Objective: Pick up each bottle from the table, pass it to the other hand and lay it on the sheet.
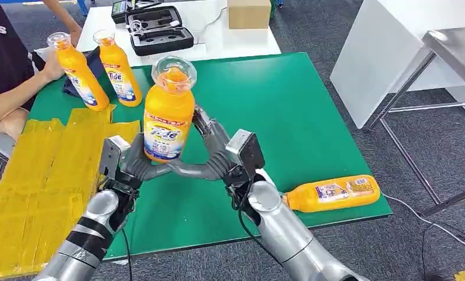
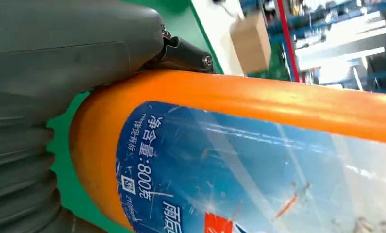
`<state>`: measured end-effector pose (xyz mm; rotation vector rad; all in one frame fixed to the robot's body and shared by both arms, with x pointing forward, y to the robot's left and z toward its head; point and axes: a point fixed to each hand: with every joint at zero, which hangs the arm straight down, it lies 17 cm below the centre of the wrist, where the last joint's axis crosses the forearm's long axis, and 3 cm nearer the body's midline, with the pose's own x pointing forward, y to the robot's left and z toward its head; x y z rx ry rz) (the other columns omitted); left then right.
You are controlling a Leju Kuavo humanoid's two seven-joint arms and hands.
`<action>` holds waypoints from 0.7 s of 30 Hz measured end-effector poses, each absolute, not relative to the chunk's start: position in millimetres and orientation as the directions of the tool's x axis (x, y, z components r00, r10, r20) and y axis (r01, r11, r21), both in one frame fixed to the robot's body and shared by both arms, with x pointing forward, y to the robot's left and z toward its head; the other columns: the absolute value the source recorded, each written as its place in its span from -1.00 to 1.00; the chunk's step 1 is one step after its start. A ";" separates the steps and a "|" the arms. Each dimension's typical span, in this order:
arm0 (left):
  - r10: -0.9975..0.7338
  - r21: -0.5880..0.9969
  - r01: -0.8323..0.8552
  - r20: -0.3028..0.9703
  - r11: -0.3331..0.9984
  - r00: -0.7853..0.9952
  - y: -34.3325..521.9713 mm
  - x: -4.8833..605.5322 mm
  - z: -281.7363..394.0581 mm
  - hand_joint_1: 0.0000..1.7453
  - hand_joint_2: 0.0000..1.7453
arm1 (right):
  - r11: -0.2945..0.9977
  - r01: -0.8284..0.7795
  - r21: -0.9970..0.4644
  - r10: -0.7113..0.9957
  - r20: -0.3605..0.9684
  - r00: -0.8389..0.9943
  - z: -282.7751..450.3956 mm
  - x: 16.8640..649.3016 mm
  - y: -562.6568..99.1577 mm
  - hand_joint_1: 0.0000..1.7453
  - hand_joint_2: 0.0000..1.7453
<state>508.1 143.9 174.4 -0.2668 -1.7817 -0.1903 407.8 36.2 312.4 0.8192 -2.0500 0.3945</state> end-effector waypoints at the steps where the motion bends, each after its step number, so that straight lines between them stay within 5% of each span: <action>1: 0.076 -0.015 0.277 0.974 0.961 -0.213 146.4 509.0 174.7 1.00 1.00 | 0.736 -0.676 0.025 -0.405 0.817 -0.411 313.7 407.8 33.3 -1.00 1.00; 15: -0.030 0.064 0.119 0.964 0.991 -0.266 198.1 526.5 184.7 1.00 1.00 | 0.840 -0.539 0.067 -0.391 0.763 -0.514 326.6 411.4 -25.0 -1.00 1.00; 21: -0.533 0.477 -0.244 0.794 0.844 -0.292 264.2 539.3 195.6 1.00 1.00 | 0.917 -0.393 0.073 -0.316 0.733 -0.602 326.5 407.1 -68.5 -1.00 1.00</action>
